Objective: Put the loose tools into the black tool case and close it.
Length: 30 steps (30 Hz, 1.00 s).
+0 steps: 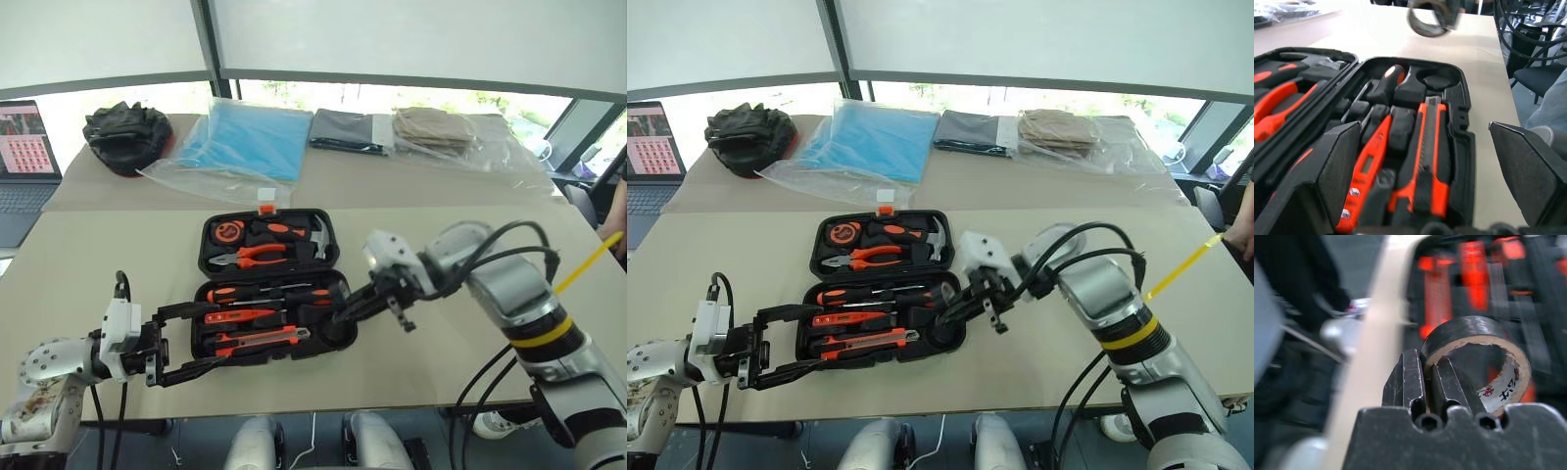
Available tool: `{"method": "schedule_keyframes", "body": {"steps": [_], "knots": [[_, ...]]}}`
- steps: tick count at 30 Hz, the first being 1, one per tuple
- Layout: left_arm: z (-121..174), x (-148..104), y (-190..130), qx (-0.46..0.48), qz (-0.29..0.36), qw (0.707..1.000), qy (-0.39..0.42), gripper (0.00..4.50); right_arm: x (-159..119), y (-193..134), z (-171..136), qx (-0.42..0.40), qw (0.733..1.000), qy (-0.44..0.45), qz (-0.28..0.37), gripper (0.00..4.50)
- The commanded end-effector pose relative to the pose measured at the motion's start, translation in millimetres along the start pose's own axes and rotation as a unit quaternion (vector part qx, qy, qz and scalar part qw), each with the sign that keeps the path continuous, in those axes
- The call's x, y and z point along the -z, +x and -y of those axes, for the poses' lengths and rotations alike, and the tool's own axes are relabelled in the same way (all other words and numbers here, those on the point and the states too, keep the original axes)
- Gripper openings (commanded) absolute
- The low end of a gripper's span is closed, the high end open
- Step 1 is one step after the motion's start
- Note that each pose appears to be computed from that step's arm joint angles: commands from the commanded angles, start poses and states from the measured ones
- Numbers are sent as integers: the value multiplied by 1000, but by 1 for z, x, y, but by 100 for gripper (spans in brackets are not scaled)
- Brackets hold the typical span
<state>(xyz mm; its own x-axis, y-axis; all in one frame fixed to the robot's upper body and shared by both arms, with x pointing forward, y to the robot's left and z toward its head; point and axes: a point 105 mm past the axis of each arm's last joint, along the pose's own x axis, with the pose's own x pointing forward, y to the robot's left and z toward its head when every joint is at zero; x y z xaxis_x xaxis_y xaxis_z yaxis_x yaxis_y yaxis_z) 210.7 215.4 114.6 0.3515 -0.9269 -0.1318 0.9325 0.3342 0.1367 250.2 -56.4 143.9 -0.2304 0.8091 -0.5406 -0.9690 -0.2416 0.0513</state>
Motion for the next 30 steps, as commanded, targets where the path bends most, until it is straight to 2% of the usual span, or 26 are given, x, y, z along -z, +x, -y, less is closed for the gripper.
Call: {"method": "schedule_keyframes", "body": {"steps": [1, 7, 13, 15, 19, 26, 30], "knots": [[2, -10, 1, 7, 1, 1000, 25, 450, 18, 7, 2, 24, 998, 14, -64, 10], [5, -12, 1, 1, 4, 1000, 23, 450, 35, 3, 14, 68, 988, 16, -135, 10], [6, -10, 0, -4, 2, 1000, 23, 450, 45, 0, 21, 77, 982, 20, -172, 10], [5, -9, -1, -8, 1, 1000, 25, 450, 46, 1, 20, 69, 981, 17, -181, 83], [-2, -7, -9, -31, -8, 999, 28, 450, 31, 4, 12, 42, 986, 15, -159, 206], [-7, -4, -14, -55, -10, 998, 30, 450, 15, -9, -9, -33, 989, 31, -141, 443], [-8, -2, -16, -68, -9, 997, 30, 450, 9, -17, -16, -53, 990, 34, -124, 448]]}}
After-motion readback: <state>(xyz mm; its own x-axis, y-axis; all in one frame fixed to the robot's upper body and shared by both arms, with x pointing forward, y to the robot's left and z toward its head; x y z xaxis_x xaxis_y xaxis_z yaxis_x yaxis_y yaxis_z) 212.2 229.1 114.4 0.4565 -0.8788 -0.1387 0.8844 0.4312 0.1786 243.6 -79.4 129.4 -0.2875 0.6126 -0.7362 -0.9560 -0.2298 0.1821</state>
